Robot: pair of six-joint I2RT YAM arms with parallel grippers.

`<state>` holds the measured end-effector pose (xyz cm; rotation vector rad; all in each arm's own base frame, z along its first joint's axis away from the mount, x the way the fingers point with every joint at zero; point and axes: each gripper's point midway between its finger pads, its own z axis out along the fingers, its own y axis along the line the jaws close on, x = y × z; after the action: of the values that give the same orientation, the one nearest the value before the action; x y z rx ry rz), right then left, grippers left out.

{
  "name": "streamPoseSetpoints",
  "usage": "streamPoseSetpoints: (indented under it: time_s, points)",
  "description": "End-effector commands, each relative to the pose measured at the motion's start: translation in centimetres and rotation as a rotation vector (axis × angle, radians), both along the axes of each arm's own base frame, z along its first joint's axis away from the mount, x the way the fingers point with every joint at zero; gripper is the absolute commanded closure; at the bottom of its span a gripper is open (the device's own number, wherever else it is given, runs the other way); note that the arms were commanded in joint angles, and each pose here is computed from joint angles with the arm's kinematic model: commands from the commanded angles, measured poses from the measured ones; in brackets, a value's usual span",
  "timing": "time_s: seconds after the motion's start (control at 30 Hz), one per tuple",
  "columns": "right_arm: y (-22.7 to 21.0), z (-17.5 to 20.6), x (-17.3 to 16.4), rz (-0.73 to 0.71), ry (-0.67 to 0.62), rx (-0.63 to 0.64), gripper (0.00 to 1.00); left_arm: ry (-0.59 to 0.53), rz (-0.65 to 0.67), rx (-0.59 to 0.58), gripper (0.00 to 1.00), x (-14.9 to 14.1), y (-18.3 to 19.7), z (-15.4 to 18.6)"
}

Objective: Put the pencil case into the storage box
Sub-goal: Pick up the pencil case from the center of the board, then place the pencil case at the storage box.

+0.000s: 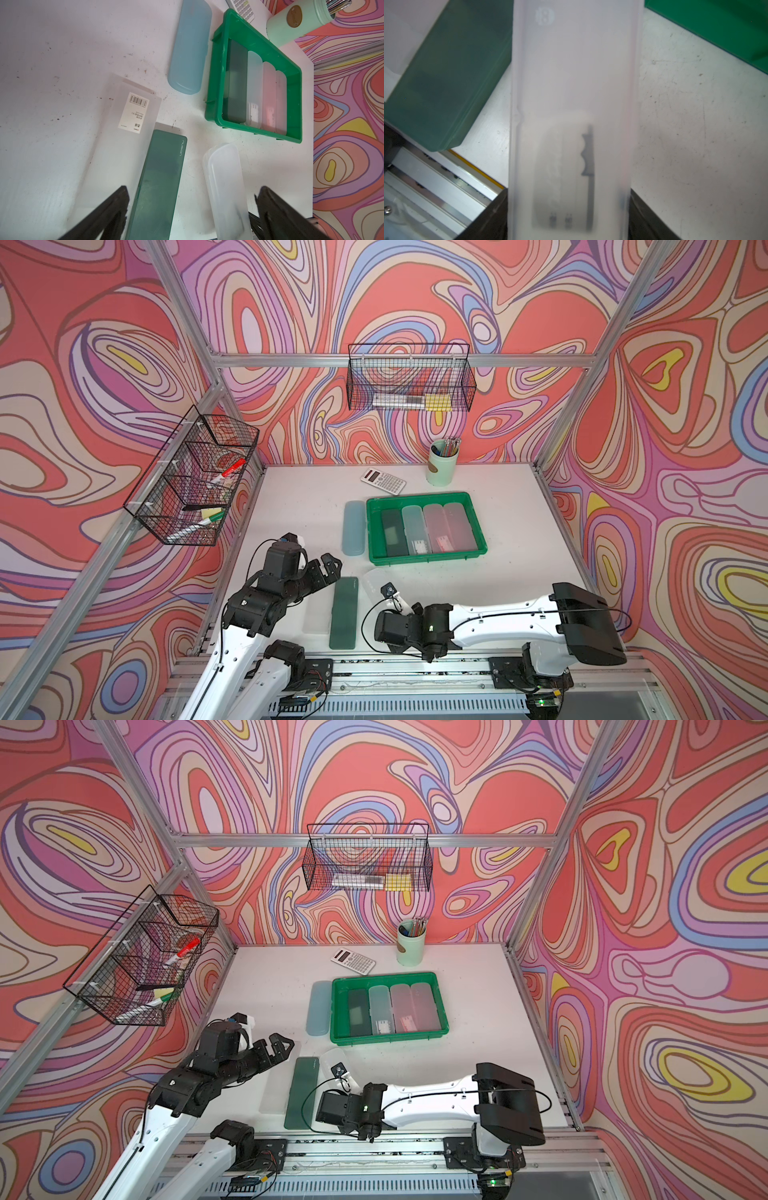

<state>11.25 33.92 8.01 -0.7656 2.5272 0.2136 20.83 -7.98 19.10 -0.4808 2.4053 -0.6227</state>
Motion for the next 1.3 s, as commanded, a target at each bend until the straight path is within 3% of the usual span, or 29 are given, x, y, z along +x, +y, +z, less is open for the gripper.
streamPoseSetpoints:
  time_s: [0.0,0.2,0.47,0.6,0.93,1.27]
  points:
    - [0.3,3.0,0.7,0.021,-0.077,0.053,0.44,-0.074,-0.008,0.003,0.01,1.3,-0.1,2.7]
    - [0.2,7.3,3.8,-0.065,-0.152,0.087,0.45,-0.134,-0.04,-0.019,0.01,4.7,-1.5,6.0]
    - [0.0,10.6,12.9,-0.2,-0.147,0.193,0.47,-0.192,-0.072,-0.037,0.01,9.7,-3.2,8.8]
    - [-0.9,10.3,17.8,-0.223,-0.124,0.204,0.48,-0.203,-0.101,-0.069,0.01,11.7,-4.4,9.2]
    - [-6.5,5.7,26.2,-0.322,-0.052,0.158,0.51,-0.152,-0.15,-0.131,0.01,14.3,-6.5,5.5]
    - [-14.0,2.5,28.8,-0.437,-0.034,0.076,0.52,-0.082,-0.171,-0.149,0.01,14.5,-7.3,1.2]
